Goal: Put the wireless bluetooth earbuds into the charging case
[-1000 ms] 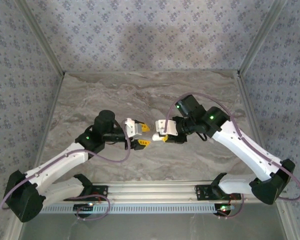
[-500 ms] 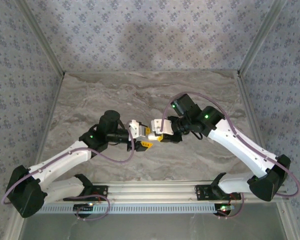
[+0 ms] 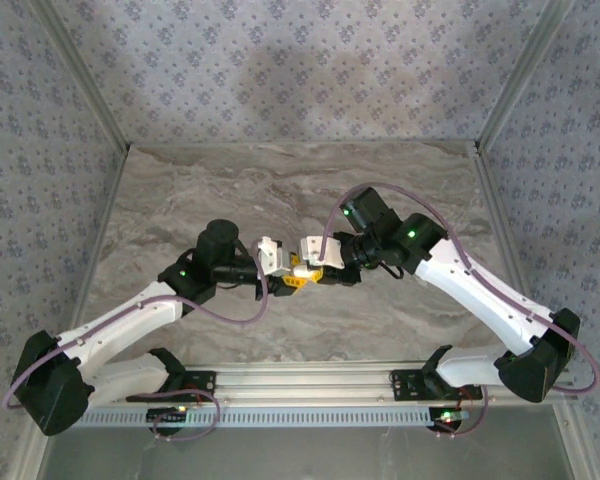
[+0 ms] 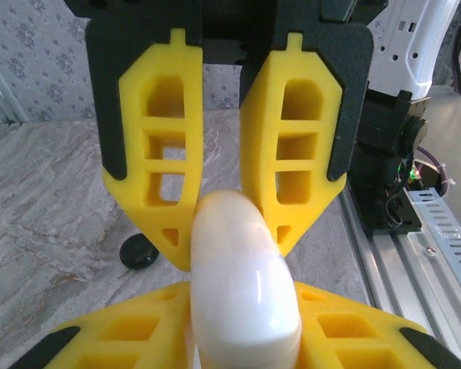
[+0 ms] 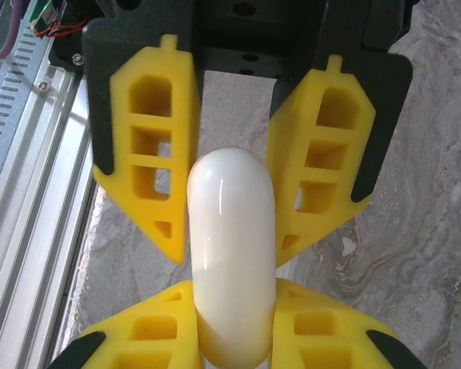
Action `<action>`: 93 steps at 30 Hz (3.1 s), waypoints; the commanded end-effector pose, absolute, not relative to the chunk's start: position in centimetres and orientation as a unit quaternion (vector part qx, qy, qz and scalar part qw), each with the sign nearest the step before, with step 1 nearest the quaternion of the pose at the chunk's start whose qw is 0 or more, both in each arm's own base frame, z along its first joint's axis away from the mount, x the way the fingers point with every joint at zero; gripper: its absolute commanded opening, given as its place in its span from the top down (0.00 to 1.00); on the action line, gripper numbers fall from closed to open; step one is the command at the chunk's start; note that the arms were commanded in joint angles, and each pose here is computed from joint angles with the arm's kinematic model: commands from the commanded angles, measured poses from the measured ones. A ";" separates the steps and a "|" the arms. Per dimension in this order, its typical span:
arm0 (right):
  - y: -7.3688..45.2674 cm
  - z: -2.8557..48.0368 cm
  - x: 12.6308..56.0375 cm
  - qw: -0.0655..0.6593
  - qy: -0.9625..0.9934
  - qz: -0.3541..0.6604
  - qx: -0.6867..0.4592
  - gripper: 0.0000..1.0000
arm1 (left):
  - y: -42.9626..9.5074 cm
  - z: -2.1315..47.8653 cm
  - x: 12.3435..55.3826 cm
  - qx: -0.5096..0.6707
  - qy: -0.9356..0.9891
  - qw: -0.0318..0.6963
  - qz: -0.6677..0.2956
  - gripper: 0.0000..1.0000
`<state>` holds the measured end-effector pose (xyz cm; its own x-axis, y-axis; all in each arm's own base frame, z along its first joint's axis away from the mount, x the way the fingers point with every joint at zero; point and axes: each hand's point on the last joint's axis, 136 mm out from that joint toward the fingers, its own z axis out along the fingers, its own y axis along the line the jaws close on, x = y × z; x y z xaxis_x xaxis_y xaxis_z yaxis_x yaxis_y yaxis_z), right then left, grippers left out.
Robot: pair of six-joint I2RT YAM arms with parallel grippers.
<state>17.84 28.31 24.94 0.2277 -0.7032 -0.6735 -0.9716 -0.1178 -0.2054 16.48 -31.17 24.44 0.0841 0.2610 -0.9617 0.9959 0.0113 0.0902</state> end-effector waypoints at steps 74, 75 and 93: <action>23.0 16.0 29.1 0.130 0.960 0.173 -0.178 0.51 | -25.0 18.7 23.9 0.298 0.696 0.525 -0.389 0.86; 23.1 15.3 29.3 0.119 0.963 0.165 -0.174 0.51 | -24.9 18.5 23.9 0.296 0.699 0.524 -0.385 0.85; 26.4 5.8 29.9 -0.031 0.975 0.063 -0.211 0.44 | -24.4 17.1 22.9 0.329 0.705 0.514 -0.361 0.85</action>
<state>30.40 26.65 6.09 -0.9091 -0.4160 -0.0208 -0.4137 0.8963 0.1597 22.92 -24.57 16.50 -0.2909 0.0920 -0.9523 0.8287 0.5216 -0.2027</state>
